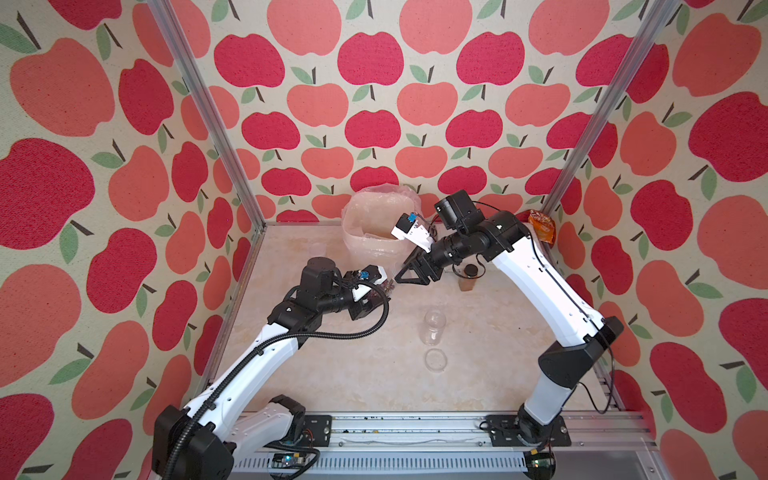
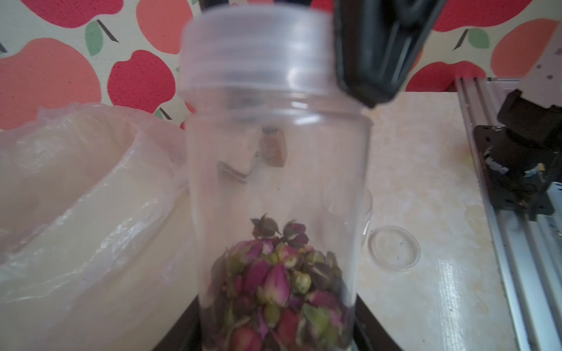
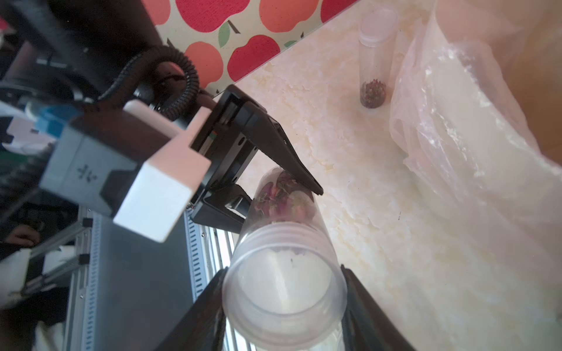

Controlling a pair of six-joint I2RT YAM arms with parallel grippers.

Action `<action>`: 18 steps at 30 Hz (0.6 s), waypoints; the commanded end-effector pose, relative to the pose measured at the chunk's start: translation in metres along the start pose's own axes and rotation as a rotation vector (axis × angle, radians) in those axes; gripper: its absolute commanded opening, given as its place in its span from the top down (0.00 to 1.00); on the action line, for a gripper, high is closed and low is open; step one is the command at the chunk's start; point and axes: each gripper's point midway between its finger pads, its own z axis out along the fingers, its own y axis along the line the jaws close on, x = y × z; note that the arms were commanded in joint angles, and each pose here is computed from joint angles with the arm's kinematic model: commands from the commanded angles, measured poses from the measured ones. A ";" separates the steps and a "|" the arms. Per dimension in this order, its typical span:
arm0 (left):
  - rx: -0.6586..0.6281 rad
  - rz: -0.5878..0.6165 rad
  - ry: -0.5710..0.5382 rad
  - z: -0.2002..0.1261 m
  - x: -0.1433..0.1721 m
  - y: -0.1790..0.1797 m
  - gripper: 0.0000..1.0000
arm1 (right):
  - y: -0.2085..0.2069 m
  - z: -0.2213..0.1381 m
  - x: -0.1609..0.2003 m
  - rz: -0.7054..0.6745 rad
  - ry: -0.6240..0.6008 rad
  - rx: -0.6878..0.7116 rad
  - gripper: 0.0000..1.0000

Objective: Empty the moldy dried flower tea in the jars
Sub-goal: Unscrew the lid from the jar.

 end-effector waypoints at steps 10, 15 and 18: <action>0.314 -0.186 -0.041 -0.009 -0.012 -0.037 0.91 | -0.003 0.003 0.007 -0.337 0.058 -0.024 0.63; 0.262 -0.161 -0.040 -0.004 -0.008 -0.028 0.91 | -0.005 0.003 0.007 -0.323 0.064 -0.011 0.52; 0.153 -0.120 -0.018 0.001 -0.004 -0.012 0.92 | -0.009 -0.001 -0.001 -0.271 0.048 0.026 0.28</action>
